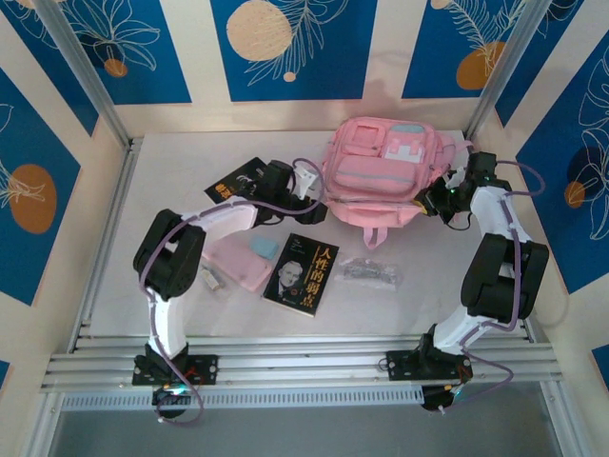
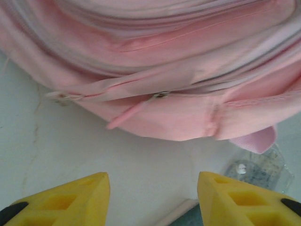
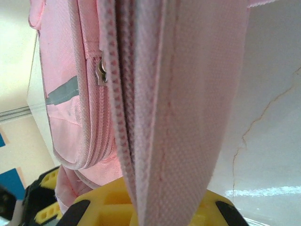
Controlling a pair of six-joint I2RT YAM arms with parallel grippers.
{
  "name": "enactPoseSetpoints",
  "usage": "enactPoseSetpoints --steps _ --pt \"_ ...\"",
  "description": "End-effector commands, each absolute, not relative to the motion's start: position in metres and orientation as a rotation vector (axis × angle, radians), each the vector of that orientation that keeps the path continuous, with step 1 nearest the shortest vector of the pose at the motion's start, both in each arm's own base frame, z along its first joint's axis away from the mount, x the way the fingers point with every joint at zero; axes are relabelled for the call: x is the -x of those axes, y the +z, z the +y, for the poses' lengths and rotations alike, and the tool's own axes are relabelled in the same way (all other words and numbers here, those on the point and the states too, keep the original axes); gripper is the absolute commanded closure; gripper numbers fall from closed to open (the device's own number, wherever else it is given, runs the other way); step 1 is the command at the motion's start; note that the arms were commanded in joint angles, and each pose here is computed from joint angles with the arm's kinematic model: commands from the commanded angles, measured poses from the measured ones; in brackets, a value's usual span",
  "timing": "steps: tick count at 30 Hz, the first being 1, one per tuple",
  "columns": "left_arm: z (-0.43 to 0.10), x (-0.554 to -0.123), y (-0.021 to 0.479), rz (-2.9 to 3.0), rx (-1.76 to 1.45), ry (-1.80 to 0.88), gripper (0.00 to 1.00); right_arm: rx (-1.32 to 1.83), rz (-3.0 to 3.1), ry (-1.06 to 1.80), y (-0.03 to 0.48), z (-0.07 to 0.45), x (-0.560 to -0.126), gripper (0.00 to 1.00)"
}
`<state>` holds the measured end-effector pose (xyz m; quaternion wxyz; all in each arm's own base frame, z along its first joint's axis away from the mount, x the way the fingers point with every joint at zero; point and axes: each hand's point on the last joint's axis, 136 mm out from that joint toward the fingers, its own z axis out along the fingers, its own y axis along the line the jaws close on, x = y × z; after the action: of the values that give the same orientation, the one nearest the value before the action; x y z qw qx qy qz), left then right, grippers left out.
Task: Pack the student bag
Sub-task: Unzip the student bag at the top-right of the table.
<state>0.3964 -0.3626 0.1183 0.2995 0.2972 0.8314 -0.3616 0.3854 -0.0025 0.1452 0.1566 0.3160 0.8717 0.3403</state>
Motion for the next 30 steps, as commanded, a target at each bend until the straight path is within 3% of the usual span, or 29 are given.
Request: enactPoseSetpoints --steps 1,11,17,23,26,30 --pt "-0.385 -0.397 0.143 2.065 -0.894 -1.117 0.46 -0.775 2.406 1.108 0.182 0.009 -0.391 1.0" --pt "-0.406 -0.401 0.137 2.017 -0.923 -1.266 0.4 -0.773 2.405 1.143 0.179 0.01 -0.391 1.0" --pt "-0.394 -0.428 0.12 2.106 -0.893 -1.022 0.38 -0.751 2.39 1.16 0.187 0.012 -0.389 1.0" --pt "-0.369 -0.448 0.106 2.224 -0.779 -0.784 0.26 -0.743 2.383 1.176 0.19 0.014 -0.388 1.0" --pt "-0.381 -0.447 0.108 2.205 -0.788 -0.876 0.15 -0.733 2.368 1.209 0.192 0.017 -0.388 1.0" --pt "-0.403 -0.441 0.119 2.142 -0.822 -1.048 0.15 -0.725 2.361 1.226 0.193 0.019 -0.388 1.0"
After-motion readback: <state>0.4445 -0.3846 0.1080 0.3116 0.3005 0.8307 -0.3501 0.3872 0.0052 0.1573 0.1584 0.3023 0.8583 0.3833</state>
